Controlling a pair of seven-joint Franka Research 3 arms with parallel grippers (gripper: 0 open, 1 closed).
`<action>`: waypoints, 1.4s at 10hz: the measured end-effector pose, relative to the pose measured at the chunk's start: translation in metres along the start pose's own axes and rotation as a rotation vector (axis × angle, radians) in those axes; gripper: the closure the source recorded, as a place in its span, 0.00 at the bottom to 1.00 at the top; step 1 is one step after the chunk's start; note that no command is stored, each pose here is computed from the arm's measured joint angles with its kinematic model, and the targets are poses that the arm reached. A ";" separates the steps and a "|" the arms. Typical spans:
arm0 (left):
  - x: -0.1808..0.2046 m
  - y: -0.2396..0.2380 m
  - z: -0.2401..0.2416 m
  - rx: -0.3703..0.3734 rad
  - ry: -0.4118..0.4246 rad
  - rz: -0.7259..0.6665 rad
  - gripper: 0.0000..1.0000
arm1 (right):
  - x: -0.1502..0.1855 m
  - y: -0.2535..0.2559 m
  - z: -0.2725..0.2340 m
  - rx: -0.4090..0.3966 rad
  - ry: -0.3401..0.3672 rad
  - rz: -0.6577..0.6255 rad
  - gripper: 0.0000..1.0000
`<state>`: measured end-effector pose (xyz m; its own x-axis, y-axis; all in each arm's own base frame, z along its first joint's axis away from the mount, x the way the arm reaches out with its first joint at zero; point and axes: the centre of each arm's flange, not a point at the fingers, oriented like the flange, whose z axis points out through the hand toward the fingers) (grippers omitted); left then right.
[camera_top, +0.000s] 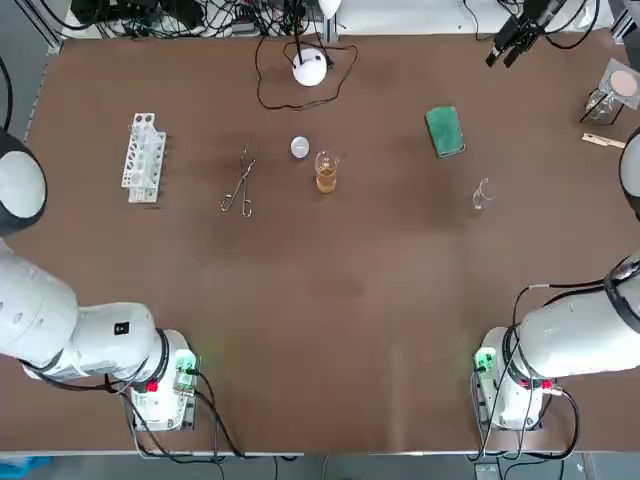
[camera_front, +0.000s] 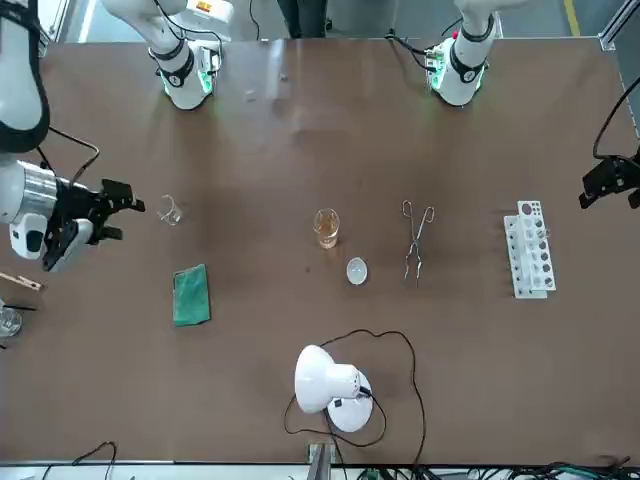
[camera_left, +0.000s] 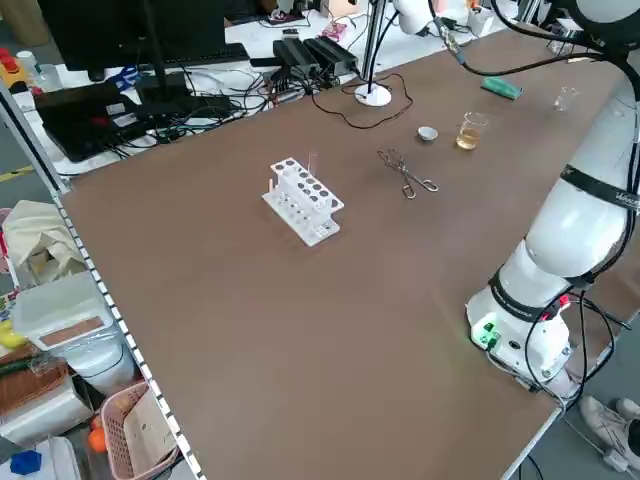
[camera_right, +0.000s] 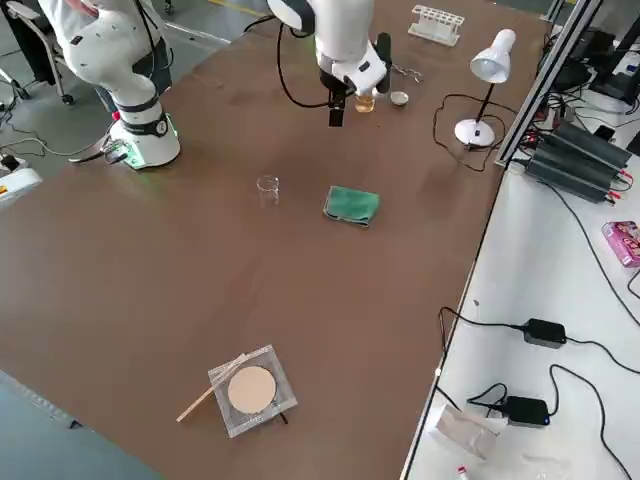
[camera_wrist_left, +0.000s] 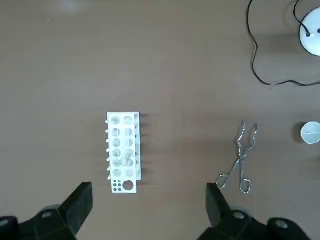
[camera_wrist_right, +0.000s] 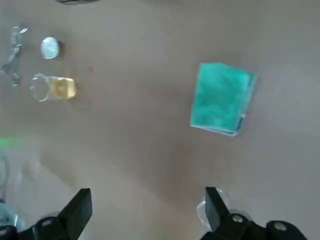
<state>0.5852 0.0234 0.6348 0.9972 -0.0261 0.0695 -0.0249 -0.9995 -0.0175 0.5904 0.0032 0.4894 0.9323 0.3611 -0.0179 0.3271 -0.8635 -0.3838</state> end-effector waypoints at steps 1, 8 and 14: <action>0.000 0.000 0.000 0.000 0.000 0.000 0.00 | 0.007 -0.014 -0.007 -0.045 -0.004 0.063 0.00; 0.000 0.000 0.000 0.000 0.000 0.000 0.00 | 0.001 -0.033 -0.090 -0.199 0.028 0.228 0.00; 0.000 0.000 0.000 0.000 0.000 0.000 0.00 | -0.021 -0.021 -0.143 -0.240 0.068 0.388 0.00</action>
<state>0.5852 0.0235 0.6347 0.9972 -0.0260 0.0697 -0.0249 -0.9995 -0.0175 0.5862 -0.0367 0.6299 0.9983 -0.0222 -0.0543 -0.0295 -0.9902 -0.1362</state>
